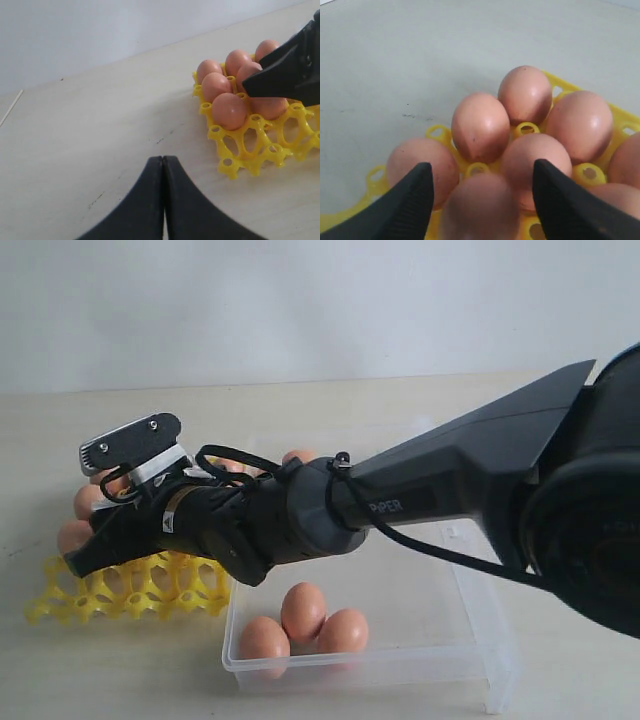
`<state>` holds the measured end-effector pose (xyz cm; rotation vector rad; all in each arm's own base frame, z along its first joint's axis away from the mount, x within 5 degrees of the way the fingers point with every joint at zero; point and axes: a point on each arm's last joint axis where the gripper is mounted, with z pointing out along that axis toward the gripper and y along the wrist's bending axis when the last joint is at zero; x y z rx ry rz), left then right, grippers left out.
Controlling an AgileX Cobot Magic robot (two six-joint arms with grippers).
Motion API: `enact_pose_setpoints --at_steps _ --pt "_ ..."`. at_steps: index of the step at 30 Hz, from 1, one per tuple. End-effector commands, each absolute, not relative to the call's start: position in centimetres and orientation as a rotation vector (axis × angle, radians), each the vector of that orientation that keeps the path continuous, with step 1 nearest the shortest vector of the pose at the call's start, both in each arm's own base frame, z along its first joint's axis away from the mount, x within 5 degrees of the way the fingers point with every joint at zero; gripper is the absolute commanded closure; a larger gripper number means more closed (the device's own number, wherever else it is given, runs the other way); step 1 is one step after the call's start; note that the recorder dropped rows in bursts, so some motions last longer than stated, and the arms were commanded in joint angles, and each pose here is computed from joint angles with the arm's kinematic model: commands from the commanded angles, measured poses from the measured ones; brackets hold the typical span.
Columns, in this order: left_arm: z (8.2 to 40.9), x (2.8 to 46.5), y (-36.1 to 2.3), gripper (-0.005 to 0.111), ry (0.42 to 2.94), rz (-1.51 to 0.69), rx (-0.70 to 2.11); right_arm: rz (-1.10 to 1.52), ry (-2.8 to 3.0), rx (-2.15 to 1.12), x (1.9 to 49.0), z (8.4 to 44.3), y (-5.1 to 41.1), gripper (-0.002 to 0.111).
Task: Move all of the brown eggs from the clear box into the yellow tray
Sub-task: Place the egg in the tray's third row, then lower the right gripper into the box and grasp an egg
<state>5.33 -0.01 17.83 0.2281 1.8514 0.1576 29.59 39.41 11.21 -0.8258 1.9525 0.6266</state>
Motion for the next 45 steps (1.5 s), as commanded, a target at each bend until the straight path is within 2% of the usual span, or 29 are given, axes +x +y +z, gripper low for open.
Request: enact_pose_setpoints --at_steps 1,3,7,8,10,14,19,28,39,42,45 --pt "18.1 5.3 0.0 0.107 1.834 0.154 0.223 0.609 2.006 -0.850 29.5 11.6 39.4 0.046" --pt "18.1 5.3 0.0 0.107 1.834 0.154 0.223 0.583 2.065 -0.881 29.1 13.1 39.0 0.046" --pt "18.1 5.3 0.0 0.107 1.834 0.154 0.223 0.527 2.208 -0.921 27.8 20.0 36.5 0.050" --pt "18.1 5.3 0.0 0.107 1.834 0.154 0.223 0.538 2.305 -0.826 27.7 21.8 35.1 0.050" --pt "18.1 5.3 0.0 0.107 1.834 0.154 0.223 0.506 2.472 -0.667 27.9 22.7 33.1 0.050" --pt "18.1 5.3 0.0 0.107 1.834 0.154 0.223 0.276 2.741 -0.473 28.4 22.3 29.2 0.050" --pt "18.1 5.3 0.0 0.107 1.834 0.154 0.223 0.207 2.864 -0.335 28.6 20.6 27.2 0.050" --pt "18.1 5.3 0.0 0.107 1.834 0.154 0.223 0.328 2.944 -0.206 28.6 18.1 27.9 0.047" --pt "18.1 5.3 0.0 0.107 1.834 0.154 0.223 0.261 3.070 -0.163 28.5 14.2 28.2 0.048" --pt "18.1 5.3 0.0 0.107 1.834 0.154 0.223 0.220 3.109 -0.166 28.4 13.5 28.1 0.054" --pt "18.1 5.3 0.0 0.107 1.834 0.154 0.223 0.210 3.117 -0.169 28.3 13.4 28.1 0.071"
